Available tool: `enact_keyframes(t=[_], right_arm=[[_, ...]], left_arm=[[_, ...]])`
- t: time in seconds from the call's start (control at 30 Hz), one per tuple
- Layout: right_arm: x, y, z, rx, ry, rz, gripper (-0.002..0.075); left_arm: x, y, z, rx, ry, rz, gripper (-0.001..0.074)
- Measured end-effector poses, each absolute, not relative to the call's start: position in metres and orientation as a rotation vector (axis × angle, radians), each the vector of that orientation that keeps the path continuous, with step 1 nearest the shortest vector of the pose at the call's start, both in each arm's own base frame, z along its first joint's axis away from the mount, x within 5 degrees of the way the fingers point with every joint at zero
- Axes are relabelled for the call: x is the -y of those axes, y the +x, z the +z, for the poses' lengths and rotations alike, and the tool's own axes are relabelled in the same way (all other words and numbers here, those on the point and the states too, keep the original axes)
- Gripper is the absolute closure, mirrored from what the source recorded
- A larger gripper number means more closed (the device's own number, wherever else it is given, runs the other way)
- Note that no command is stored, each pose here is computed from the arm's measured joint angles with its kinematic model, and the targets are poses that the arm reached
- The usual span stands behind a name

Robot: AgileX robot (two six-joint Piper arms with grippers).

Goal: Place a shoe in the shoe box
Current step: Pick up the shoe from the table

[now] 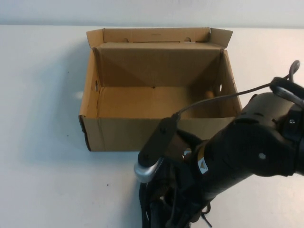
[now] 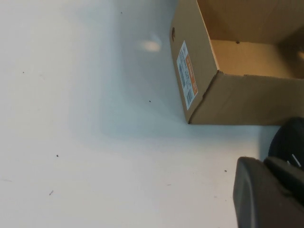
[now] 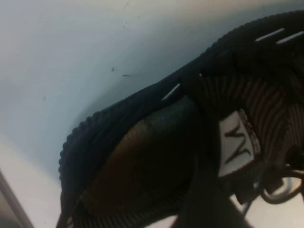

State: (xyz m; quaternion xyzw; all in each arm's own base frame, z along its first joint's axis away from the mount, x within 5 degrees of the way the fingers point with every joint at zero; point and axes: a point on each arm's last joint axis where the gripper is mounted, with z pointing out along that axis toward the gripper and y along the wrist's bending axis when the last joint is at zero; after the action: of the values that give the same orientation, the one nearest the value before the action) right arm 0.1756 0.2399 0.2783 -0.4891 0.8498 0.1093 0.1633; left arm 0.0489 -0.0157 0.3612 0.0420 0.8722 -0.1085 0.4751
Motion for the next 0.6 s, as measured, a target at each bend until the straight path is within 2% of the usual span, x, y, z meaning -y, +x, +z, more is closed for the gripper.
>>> enact_keyframes(t=[0.3, 0.6], right_arm=[[-0.254, 0.184, 0.256, -2.458, -1.394, 0.320, 0.0356], [-0.256, 0.196, 0.243, -2.436, -1.402, 0.162, 0.0382]], left_arm=[[0.016, 0.049, 0.361, -2.133, 0.103, -0.265, 0.0737], [0.016, 0.049, 0.361, -2.133, 0.103, -0.265, 0.0737]])
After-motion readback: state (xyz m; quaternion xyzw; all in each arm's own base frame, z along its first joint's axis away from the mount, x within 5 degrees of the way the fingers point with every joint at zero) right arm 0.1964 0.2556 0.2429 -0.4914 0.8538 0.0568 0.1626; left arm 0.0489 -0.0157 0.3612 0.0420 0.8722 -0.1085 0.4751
